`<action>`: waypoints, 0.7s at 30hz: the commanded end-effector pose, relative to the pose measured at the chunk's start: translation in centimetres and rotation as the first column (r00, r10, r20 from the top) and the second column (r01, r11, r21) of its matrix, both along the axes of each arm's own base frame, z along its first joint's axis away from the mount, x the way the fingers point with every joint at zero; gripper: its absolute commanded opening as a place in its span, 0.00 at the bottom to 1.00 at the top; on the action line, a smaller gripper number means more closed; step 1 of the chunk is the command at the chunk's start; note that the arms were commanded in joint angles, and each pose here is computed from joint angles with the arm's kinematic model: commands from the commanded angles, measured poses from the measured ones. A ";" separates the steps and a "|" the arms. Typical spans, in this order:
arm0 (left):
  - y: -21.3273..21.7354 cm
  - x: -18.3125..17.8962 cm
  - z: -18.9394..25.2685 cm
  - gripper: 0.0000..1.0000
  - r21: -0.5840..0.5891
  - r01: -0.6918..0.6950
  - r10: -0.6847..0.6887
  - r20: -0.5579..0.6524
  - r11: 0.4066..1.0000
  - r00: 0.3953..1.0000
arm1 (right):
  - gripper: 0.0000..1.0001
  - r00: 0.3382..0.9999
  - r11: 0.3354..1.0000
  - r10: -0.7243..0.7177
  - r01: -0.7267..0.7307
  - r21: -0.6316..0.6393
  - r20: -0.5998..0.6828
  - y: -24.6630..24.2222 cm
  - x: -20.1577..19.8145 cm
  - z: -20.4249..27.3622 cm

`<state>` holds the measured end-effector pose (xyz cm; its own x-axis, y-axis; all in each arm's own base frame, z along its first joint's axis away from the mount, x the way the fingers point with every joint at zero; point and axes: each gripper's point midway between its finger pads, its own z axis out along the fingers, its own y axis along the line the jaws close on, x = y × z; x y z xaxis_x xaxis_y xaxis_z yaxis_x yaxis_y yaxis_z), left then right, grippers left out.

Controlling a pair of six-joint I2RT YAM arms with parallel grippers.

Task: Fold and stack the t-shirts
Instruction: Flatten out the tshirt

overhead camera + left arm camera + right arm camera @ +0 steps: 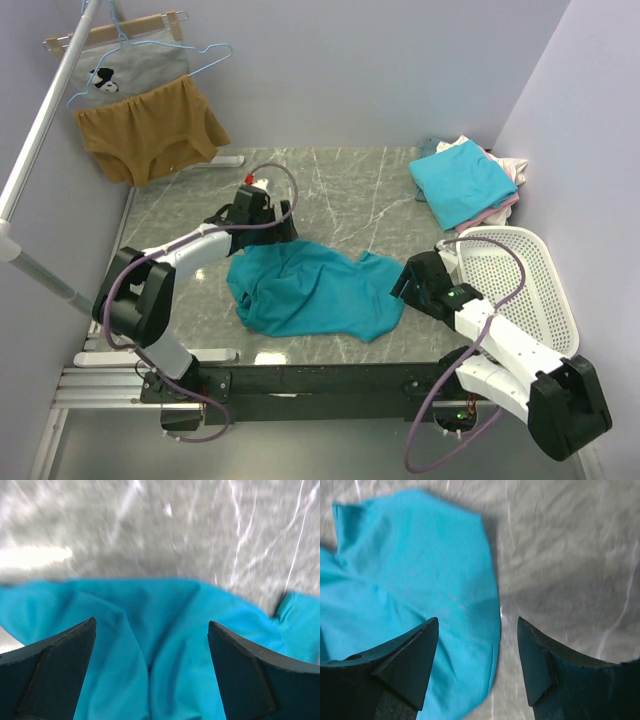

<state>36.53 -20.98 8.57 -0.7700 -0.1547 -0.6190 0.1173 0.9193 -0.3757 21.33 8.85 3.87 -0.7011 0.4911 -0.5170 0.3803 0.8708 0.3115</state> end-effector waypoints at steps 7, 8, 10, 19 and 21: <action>0.9 3.5 1.1 0.97 -0.054 0.009 -0.006 0.051 0.999 0.999 | 0.71 0.997 0.997 -0.030 0.035 -0.065 0.065 -0.9 5.9 0.9; 1.1 3.5 0.6 0.98 -0.050 0.003 -0.001 0.041 0.999 0.999 | 0.71 0.998 0.997 -0.040 0.044 -0.069 0.054 -1.1 6.2 0.6; 1.2 3.5 0.2 0.98 -0.048 0.000 0.002 0.035 0.999 0.999 | 0.71 0.998 0.999 -0.027 0.029 -0.046 0.057 -0.7 7.0 0.8; 2.5 3.8 -2.0 0.97 -0.046 -0.029 0.028 -0.016 0.998 0.999 | 0.40 0.998 0.997 0.064 -0.063 0.035 -0.012 2.1 9.4 -0.8; 3.0 3.9 -2.5 0.98 -0.042 -0.040 0.039 -0.028 0.998 0.999 | 0.24 0.997 0.996 0.077 -0.076 0.047 -0.024 2.5 9.6 -1.2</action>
<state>39.77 -18.26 6.24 -0.7867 -0.2134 -0.5792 0.0558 0.9099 -0.4111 28.92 9.83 1.73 -0.7502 0.4648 -0.4703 0.3723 0.8847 0.2804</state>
